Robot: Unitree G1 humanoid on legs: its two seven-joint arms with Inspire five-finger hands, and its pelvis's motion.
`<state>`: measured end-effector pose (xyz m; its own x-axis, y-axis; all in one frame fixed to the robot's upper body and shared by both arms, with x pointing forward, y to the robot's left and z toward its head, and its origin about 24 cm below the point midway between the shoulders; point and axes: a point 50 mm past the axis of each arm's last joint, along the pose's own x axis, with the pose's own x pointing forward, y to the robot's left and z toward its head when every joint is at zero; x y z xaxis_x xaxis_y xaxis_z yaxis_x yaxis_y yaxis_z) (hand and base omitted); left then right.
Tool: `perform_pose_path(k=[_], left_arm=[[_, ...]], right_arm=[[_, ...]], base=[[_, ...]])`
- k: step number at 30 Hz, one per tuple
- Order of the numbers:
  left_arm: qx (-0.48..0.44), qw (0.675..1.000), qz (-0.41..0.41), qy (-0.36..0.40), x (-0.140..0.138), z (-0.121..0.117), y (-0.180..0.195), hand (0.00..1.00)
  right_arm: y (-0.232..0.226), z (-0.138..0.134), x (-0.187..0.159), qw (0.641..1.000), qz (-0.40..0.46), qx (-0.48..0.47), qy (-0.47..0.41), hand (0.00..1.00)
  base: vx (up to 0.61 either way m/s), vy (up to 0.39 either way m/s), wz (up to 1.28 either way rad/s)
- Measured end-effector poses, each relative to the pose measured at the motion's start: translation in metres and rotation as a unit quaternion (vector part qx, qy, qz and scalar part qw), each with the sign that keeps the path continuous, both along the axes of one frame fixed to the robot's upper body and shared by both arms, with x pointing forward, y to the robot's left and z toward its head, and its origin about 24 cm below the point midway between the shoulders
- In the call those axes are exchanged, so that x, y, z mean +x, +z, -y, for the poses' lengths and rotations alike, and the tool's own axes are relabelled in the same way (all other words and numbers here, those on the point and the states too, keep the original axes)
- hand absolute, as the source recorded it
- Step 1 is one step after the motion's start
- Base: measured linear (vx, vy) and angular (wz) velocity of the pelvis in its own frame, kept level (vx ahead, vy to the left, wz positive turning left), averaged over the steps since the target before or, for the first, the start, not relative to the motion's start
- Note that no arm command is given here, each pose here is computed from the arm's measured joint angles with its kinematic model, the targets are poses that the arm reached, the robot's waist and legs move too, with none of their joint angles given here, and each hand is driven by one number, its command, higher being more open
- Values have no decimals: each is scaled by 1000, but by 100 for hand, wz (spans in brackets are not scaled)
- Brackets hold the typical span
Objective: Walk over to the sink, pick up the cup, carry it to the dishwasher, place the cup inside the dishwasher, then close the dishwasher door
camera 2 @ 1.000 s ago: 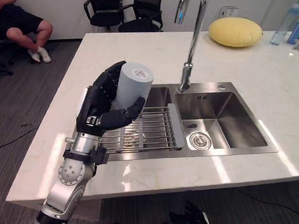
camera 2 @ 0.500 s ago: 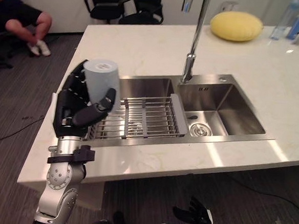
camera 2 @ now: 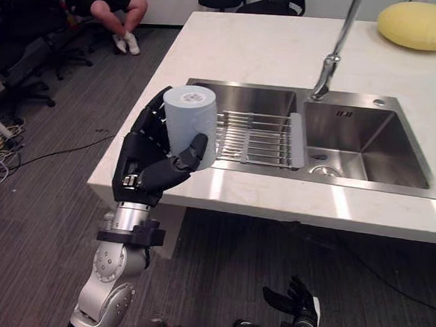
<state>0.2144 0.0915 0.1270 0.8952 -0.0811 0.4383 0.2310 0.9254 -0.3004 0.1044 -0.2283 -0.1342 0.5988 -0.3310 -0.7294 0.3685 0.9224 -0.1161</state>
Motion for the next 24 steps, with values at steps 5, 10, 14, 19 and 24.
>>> perform_pose_path(k=[5, 10, 14, 19, 24], left_arm=[[10, 1000, -4, -10, 0, 2, -3, 30], [21, 1000, -7, 0, 1, -4, -5, 30], [20, 999, -29, 30, -3, -17, -14, 30], [0, 996, -46, 75, -6, -31, -19, 30], [-7, 996, -48, 72, -7, -32, -20, 30]], right_arm=[[-1, -5, 0, 1000, -1, 6, 3, 90], [-2, -14, 1, 1000, -4, 10, 27, 90], [-3, -18, 2, 999, -7, 3, 48, 90], [-1, -15, 8, 999, -3, -15, 42, 90], [6, 1, 17, 998, 4, -48, 50, 90]], base=[[-56, 125, 6], [-41, 46, 6], [-47, -5, 52], [-47, 16, 153], [31, 166, 172]])
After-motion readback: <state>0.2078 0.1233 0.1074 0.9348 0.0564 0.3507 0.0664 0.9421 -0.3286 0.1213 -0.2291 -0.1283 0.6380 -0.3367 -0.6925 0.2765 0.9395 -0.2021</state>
